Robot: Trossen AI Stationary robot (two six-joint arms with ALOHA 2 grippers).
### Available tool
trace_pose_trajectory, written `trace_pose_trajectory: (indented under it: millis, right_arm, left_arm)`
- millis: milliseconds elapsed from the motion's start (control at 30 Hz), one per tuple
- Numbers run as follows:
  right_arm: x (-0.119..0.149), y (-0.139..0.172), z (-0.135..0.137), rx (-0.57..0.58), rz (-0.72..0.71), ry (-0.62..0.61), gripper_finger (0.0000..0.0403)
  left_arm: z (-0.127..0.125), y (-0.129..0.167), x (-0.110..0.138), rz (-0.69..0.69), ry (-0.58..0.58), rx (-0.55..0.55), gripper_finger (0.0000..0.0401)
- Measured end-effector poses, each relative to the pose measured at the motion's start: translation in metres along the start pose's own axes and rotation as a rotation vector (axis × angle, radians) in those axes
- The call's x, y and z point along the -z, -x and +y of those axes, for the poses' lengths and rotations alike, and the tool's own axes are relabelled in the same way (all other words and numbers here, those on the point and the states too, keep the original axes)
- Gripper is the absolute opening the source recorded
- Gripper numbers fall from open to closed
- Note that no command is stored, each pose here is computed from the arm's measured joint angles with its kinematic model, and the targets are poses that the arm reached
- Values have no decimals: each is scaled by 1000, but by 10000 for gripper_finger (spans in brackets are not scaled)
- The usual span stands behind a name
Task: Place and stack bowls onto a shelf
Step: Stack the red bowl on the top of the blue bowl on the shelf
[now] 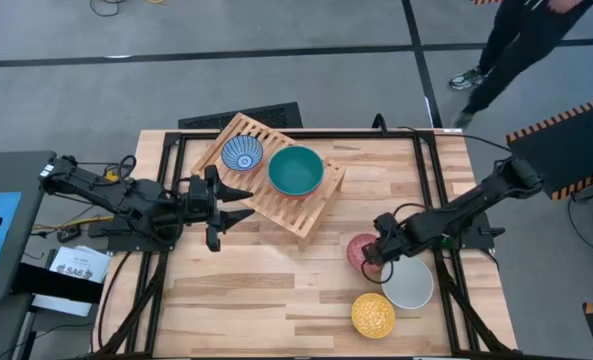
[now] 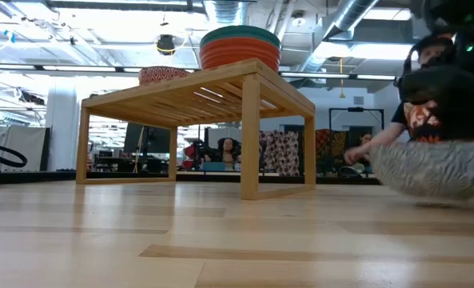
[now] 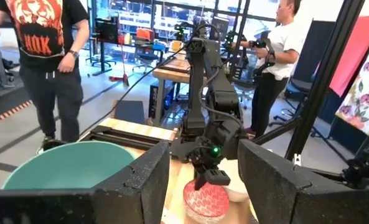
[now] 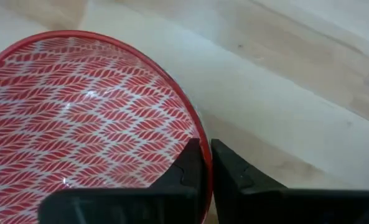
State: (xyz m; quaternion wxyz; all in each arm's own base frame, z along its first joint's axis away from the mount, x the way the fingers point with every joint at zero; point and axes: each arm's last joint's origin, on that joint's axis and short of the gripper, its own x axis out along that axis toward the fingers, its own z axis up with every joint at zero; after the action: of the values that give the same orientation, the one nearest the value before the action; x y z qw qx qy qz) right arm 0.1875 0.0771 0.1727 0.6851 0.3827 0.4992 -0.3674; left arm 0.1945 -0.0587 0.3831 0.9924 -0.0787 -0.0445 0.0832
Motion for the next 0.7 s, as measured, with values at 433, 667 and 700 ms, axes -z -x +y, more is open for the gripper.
trace_pose_trajectory:
  millis: [433,667,700]
  right_arm:
    - [-21,93,24,-225,-48,129,35]
    - [-28,128,66,-308,-183,205,35]
    - [-27,130,72,-308,-195,222,35]
  left_arm:
    - [-20,-22,-13,51,131,29,176]
    - [-52,-66,-13,368,231,-31,176]
    - [-56,-73,-13,385,312,-47,176]
